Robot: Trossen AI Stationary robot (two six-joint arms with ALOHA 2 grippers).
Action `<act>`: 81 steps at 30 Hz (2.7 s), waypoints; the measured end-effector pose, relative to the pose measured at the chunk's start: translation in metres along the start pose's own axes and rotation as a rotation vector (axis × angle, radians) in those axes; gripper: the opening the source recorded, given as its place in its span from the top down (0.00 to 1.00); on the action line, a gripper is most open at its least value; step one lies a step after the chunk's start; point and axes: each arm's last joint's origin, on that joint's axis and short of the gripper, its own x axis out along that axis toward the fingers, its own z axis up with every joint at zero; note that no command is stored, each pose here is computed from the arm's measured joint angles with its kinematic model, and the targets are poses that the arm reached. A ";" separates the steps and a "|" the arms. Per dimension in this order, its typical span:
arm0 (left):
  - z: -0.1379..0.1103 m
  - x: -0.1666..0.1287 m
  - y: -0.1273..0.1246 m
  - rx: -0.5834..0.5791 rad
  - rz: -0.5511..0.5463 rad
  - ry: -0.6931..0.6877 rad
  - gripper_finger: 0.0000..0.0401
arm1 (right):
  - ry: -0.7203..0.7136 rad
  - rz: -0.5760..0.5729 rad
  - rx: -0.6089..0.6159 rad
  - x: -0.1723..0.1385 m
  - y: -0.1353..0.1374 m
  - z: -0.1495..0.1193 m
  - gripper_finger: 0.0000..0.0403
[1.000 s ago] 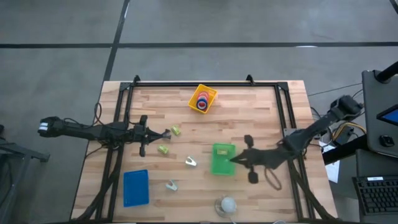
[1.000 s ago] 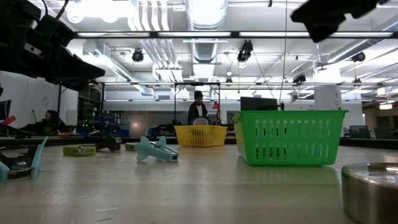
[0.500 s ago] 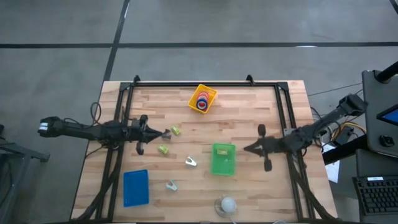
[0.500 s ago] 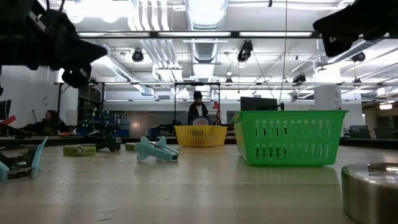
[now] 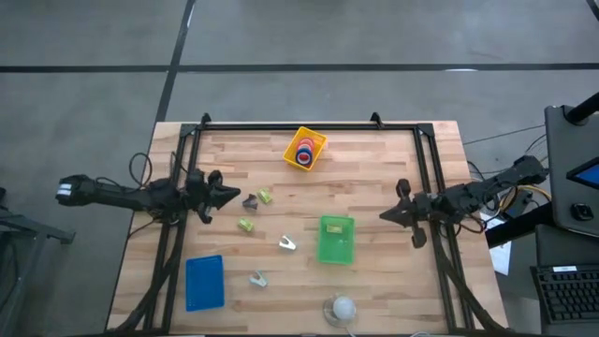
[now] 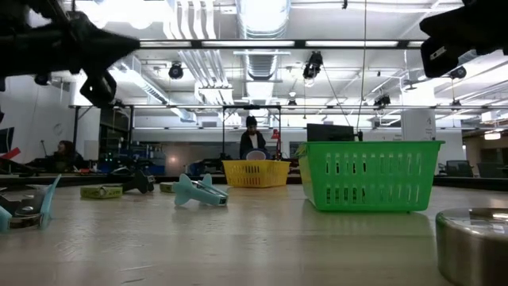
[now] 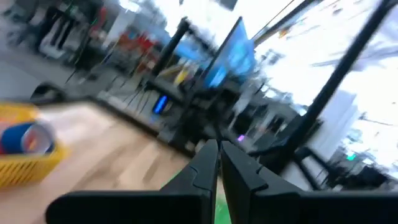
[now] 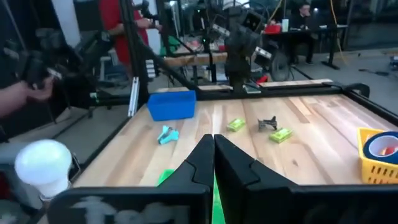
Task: Pick and place Stapler, Stapler remover, tape
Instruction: Put the top green staple box into the green bin
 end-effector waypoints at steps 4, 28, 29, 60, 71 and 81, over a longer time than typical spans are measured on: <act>0.000 0.009 0.001 -0.020 0.128 0.053 0.93 | -0.061 0.032 0.097 -0.008 -0.002 0.005 0.98; 0.017 0.118 -0.001 0.655 0.496 0.901 0.47 | 0.040 0.004 -0.031 -0.014 -0.010 -0.027 0.98; 0.015 0.122 0.002 0.682 0.495 0.942 0.47 | 0.044 0.003 -0.033 -0.014 -0.010 -0.028 0.98; -0.043 0.191 0.058 0.984 0.336 1.721 0.47 | 0.055 0.002 -0.035 -0.013 -0.010 -0.032 0.98; -0.040 0.194 0.056 0.933 0.332 1.688 0.70 | 0.055 0.002 -0.035 -0.013 -0.010 -0.032 0.98; -0.036 0.201 0.052 0.870 0.388 1.642 0.73 | 0.055 0.003 -0.035 -0.013 -0.010 -0.032 0.98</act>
